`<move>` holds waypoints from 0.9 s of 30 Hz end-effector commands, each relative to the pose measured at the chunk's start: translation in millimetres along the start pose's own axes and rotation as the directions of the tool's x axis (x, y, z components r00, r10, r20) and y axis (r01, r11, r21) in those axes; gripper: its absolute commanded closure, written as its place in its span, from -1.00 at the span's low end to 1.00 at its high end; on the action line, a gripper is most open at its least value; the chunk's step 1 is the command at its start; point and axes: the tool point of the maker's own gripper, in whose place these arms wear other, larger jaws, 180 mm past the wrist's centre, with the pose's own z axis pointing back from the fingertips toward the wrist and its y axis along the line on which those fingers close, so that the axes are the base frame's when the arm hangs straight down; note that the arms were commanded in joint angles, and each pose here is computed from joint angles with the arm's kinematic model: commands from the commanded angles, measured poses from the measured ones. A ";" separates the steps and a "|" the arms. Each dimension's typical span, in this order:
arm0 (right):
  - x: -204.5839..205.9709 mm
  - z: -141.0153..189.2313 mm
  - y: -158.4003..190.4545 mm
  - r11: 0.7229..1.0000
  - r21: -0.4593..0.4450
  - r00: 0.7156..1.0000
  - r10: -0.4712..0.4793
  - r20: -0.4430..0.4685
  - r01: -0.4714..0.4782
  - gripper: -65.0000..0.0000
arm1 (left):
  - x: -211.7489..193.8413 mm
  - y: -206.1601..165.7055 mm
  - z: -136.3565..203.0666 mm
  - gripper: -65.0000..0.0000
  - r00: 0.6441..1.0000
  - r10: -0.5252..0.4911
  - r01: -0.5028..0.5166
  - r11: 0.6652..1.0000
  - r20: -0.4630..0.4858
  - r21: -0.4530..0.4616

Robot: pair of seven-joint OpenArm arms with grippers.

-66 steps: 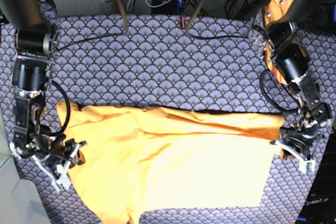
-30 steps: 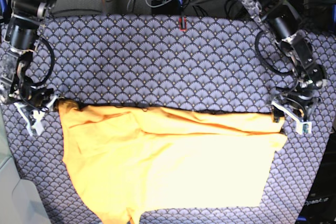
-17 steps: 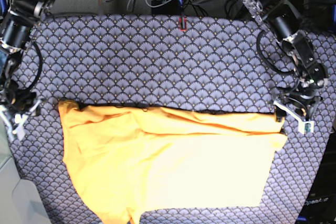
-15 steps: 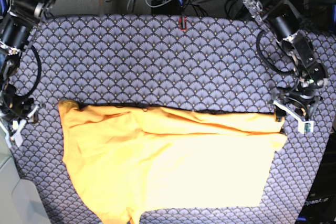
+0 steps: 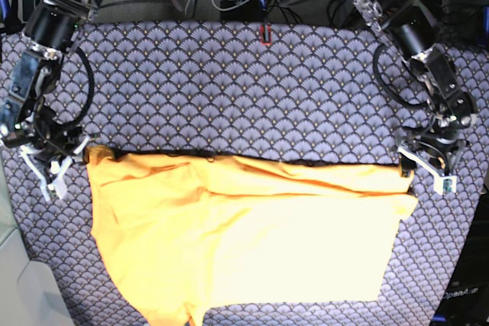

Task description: Fold the T-shirt properly

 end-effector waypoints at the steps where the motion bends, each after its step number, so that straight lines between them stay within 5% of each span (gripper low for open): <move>1: 19.9 6.3 -7.9 1.000 -0.017 0.998 0.012 0.059 -0.011 0.32 | 23.7 4.8 1.6 -0.24 0.998 -0.004 0.003 1.000 0.066 0.009; 12: 1.5 -29.5 0.4 0.993 0.077 0.996 -0.089 0.015 0.087 0.25 | 23.7 4.8 1.6 -0.23 0.998 -0.004 0.003 1.000 0.066 0.009; 27: 1.0 -38.3 5.6 0.988 0.103 0.991 -0.123 0.054 0.117 0.17 | 27.8 -9.6 -20.4 -0.23 0.997 0.053 -0.050 0.998 0.063 -0.047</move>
